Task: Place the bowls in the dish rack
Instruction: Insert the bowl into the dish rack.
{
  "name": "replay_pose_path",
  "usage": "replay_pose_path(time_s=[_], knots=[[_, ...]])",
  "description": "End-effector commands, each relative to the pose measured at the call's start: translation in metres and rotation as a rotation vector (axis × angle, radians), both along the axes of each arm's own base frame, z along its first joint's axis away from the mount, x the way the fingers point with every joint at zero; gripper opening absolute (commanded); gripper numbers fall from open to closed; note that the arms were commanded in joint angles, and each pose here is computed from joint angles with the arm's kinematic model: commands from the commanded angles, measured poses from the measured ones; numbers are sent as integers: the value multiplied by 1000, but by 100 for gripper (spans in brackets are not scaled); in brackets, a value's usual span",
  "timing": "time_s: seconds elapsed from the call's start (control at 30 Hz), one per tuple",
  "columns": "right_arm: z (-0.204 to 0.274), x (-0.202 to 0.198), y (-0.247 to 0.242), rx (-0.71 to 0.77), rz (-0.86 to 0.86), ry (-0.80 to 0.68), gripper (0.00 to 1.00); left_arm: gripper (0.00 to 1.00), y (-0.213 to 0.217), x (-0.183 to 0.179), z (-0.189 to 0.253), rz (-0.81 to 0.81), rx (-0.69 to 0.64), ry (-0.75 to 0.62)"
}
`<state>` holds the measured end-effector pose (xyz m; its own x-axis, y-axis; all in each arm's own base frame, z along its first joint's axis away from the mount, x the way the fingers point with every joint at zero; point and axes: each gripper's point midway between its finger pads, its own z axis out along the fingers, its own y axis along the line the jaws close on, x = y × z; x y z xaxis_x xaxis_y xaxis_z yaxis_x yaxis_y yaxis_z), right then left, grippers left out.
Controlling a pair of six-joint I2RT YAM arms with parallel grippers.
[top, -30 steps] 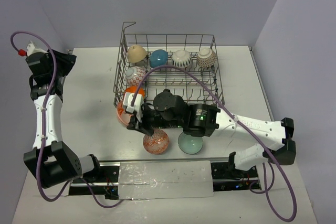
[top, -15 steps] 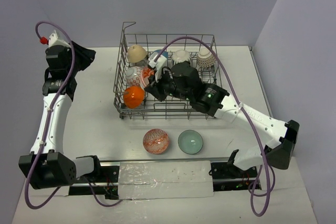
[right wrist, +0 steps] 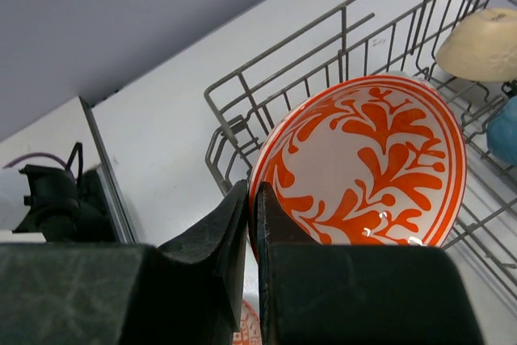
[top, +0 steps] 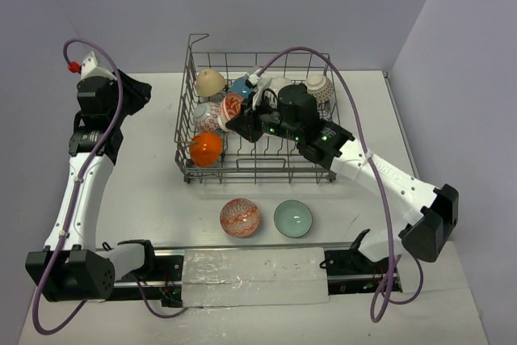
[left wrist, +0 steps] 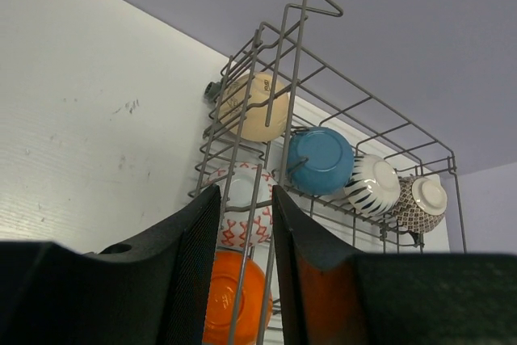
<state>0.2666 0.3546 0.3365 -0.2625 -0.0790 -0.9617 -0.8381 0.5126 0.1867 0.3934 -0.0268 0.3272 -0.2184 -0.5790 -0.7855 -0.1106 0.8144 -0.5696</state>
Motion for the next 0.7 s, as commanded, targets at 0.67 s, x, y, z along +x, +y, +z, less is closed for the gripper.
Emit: replay_pose_path(time_s=[0.67], knots=[[-18,71,3,406,-190,163,0,37,7,-6,-17,20,58,-16]])
